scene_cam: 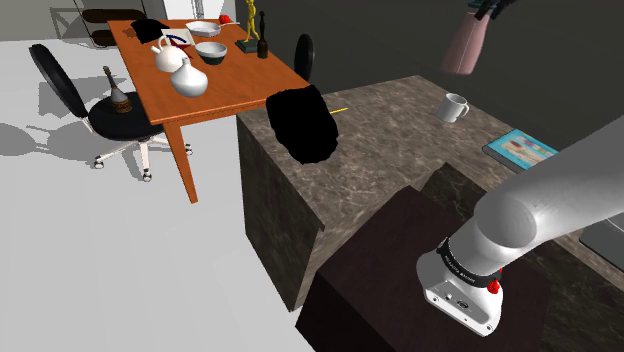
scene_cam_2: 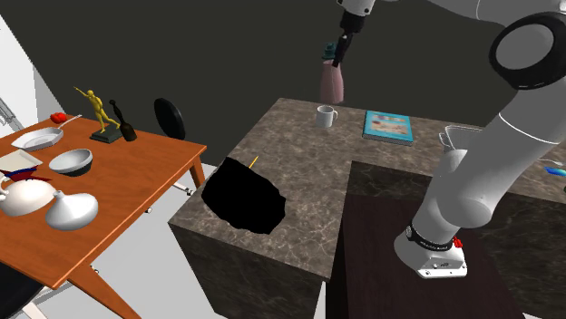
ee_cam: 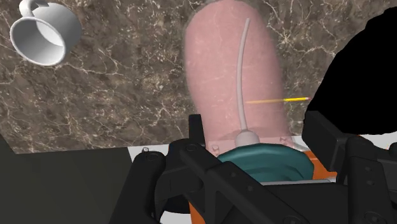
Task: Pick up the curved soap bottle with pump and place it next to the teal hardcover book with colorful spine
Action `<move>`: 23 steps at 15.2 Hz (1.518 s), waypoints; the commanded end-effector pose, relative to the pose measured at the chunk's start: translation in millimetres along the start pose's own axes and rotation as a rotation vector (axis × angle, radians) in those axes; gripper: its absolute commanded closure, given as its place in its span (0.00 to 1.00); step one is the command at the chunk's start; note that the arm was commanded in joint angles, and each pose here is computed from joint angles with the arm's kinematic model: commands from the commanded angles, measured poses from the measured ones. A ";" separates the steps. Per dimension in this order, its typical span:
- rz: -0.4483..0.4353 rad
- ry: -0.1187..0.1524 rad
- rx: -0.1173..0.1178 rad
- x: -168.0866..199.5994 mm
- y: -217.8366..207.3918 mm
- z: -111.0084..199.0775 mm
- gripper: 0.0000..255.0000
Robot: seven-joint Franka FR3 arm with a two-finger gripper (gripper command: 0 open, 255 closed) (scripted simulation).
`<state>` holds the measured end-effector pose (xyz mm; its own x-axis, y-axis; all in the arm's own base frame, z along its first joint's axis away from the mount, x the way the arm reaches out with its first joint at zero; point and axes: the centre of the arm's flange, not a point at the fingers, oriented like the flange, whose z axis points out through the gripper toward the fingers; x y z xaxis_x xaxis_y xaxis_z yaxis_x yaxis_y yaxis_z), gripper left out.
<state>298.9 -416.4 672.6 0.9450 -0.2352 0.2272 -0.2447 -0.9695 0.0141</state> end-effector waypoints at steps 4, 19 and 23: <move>-0.001 0.000 0.000 -54.2 37.7 -11.7 1.00; -0.001 0.000 0.000 -217.4 143.5 -49.0 1.00; -0.001 0.000 0.000 -252.5 165.4 -51.6 1.00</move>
<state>15.8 -512.1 670.3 0.9448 -0.2362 0.2271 -0.2457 -0.9693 0.0137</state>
